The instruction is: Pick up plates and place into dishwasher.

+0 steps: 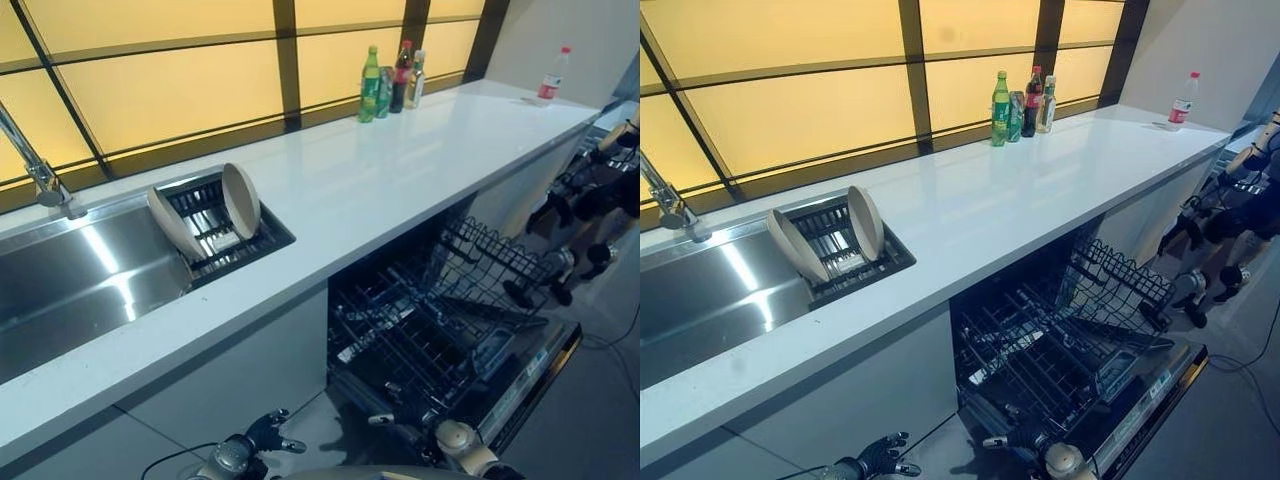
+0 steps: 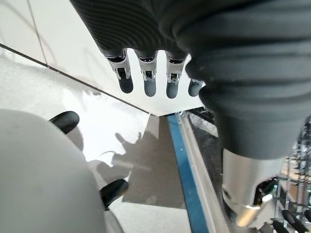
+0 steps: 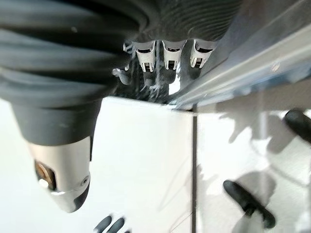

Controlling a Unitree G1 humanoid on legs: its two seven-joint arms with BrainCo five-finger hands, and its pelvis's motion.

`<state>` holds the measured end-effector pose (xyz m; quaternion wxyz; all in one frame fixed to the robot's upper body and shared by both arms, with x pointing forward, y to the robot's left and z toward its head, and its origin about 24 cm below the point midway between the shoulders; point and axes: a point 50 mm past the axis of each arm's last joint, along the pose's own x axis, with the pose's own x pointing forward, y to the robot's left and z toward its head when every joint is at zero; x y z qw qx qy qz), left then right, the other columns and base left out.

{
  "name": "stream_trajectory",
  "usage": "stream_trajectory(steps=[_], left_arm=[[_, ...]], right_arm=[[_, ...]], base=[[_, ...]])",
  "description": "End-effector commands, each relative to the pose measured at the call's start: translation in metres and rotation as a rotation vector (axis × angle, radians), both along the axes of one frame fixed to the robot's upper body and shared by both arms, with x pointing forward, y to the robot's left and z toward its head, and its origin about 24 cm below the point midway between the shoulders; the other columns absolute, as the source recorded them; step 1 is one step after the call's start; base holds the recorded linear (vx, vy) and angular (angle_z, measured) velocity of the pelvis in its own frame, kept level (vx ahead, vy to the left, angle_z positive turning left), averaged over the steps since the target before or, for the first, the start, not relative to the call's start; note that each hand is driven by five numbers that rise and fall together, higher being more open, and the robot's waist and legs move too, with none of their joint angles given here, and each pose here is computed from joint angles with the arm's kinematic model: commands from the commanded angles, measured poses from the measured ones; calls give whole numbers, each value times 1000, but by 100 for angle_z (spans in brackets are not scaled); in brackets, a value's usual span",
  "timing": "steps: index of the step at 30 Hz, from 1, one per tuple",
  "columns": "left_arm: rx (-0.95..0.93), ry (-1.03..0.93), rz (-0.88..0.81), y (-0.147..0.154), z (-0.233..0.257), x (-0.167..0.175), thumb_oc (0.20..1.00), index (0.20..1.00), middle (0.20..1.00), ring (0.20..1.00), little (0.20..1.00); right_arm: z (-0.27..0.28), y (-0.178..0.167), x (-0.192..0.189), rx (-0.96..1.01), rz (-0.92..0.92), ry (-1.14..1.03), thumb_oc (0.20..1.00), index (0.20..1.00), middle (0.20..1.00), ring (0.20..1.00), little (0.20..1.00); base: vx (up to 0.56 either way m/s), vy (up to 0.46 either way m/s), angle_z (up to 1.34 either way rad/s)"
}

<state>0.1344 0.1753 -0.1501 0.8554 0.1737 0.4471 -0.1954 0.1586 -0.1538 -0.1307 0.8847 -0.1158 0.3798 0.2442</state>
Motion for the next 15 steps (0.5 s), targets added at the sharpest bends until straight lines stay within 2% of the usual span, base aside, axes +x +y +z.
stream_trajectory(steps=[1, 5, 8, 15], left_arm=[[-90, -193, -24, -9, 23, 42, 1000, 1000, 1000, 1000, 1000], [-275, -328, -19, -14, 55, 71, 1000, 1000, 1000, 1000, 1000], [-427, -451, -142, -15, 93, 86, 1000, 1000, 1000, 1000, 1000], [-694, -534, -355, 1, 149, 89, 1000, 1000, 1000, 1000, 1000]], right_arm=[[20, 14, 30, 140, -24, -90, 1000, 1000, 1000, 1000, 1000], [36, 18, 39, 257, -82, -99, 1000, 1000, 1000, 1000, 1000], [51, 10, 42, 288, -80, -150, 1000, 1000, 1000, 1000, 1000], [77, 4, 36, 441, 107, -194, 1000, 1000, 1000, 1000, 1000]], base=[[44, -14, 6], [-1, -2, 5], [-26, 35, 4], [5, 38, 1]])
